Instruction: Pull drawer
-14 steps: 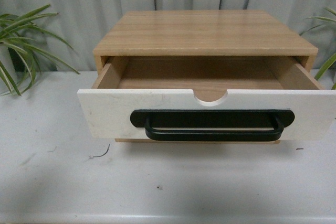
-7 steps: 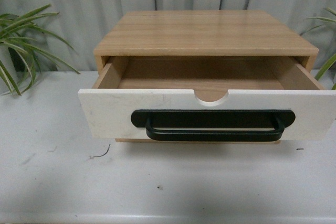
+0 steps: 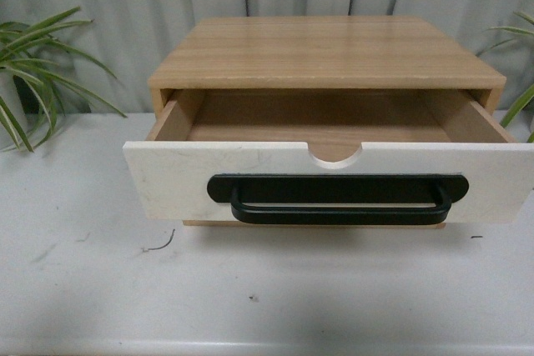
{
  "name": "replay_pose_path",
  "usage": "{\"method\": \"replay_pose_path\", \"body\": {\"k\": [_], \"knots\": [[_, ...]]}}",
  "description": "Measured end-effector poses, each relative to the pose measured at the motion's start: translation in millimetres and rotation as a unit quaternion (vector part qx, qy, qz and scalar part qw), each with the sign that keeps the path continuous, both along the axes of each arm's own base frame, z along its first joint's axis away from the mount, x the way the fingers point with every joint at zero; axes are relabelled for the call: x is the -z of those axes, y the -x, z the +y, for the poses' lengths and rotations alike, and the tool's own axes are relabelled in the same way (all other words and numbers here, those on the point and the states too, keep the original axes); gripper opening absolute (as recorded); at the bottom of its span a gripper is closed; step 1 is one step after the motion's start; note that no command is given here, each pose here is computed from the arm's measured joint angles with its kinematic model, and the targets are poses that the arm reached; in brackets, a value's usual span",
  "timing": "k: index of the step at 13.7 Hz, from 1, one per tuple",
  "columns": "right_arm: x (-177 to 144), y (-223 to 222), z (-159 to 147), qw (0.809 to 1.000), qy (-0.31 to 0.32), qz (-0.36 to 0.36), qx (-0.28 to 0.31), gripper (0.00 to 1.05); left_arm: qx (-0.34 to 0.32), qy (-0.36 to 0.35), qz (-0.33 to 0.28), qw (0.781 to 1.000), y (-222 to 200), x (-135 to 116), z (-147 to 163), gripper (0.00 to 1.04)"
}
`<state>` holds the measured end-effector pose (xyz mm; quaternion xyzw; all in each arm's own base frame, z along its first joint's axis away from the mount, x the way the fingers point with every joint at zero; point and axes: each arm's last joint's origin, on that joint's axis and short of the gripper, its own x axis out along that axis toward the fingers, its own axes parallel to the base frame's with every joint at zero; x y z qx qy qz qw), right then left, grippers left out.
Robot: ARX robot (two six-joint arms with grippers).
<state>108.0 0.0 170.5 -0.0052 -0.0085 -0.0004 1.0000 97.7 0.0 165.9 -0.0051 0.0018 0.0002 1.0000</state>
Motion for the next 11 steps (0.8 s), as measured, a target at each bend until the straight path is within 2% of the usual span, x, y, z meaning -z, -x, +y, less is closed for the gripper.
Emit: {"method": "replay_pose_path", "body": {"k": [1, 2, 6, 7, 8, 11], "knots": [[7.1, 6.1, 0.1, 0.999, 0.0, 0.032, -0.002, 0.02, 0.0, 0.0, -0.004, 1.0, 0.4, -1.7, 0.0, 0.02], [2.4, 10.9, 0.0, 1.0, 0.0, 0.001, 0.0, 0.02, -0.001, 0.0, 0.001, 1.0, 0.1, 0.4, 0.1, 0.02], [3.3, 10.8, 0.0, 1.0, 0.0, 0.006, 0.0, 0.02, 0.0, -0.001, -0.001, 1.0, 0.1, -0.1, 0.0, 0.02], [3.3, 10.8, 0.0, 1.0, 0.0, 0.006, 0.0, 0.15, 0.0, -0.001, -0.001, 1.0, 0.1, -0.1, 0.0, 0.16], [3.3, 10.8, 0.0, 1.0, 0.0, 0.006, 0.0, 0.32, 0.0, -0.001, -0.001, 1.0, 0.1, -0.1, 0.0, 0.34], [3.3, 10.8, 0.0, 1.0, 0.0, 0.006, 0.0, 0.75, 0.0, -0.001, -0.001, 1.0, 0.1, -0.1, 0.0, 0.75]]}}
